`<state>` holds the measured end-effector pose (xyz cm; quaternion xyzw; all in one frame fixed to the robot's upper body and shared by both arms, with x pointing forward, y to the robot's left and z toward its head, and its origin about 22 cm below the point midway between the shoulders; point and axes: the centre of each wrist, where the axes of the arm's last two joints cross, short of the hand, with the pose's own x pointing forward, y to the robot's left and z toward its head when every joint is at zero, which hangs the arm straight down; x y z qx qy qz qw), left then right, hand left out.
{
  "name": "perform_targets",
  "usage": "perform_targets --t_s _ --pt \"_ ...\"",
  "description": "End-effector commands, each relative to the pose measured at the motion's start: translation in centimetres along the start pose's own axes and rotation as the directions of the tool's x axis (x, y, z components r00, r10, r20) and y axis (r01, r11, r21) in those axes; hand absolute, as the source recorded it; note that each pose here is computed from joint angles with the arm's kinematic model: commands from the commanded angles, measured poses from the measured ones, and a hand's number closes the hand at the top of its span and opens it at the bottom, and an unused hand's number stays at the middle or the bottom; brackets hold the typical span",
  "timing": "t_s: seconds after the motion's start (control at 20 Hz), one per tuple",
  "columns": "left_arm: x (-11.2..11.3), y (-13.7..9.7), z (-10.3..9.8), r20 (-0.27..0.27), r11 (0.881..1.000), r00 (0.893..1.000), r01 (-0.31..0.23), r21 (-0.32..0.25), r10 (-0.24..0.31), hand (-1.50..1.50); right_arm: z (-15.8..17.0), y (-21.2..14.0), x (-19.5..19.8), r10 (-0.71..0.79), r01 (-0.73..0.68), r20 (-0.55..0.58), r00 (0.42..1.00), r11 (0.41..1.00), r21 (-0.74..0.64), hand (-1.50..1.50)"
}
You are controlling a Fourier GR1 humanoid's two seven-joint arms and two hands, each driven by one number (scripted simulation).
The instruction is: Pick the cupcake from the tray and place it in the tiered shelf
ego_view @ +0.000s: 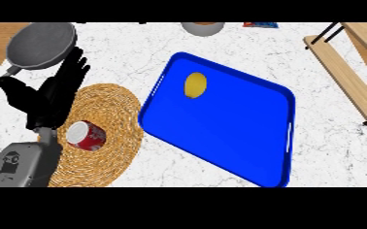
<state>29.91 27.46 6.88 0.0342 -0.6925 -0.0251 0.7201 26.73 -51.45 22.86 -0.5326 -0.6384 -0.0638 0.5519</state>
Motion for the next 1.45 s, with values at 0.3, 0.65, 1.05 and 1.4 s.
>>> perform_targets --t_s 0.3,0.65,1.05,1.4 --pt "0.2 0.6 0.1 -0.012 1.0 1.0 -0.006 0.024 0.007 0.0 -2.3 -5.8 -1.3 -0.138 0.15 -0.077 0.987 0.972 0.18 -1.5" --pt "-0.6 2.3 0.2 0.006 0.999 1.0 -0.012 0.041 0.012 0.0 -1.6 -15.1 -5.1 -0.177 0.194 -0.107 0.978 0.964 0.179 -1.5" --pt "0.1 1.0 1.1 -0.021 1.0 1.0 -0.005 0.024 0.005 0.0 0.9 -22.1 -8.7 -0.276 0.274 -0.034 0.961 0.922 0.275 -1.5" --pt "-0.9 -0.1 0.9 0.004 1.0 1.0 0.002 0.025 -0.002 0.0 1.9 -24.9 -8.8 -0.198 0.157 0.09 0.976 0.928 0.338 -1.5"
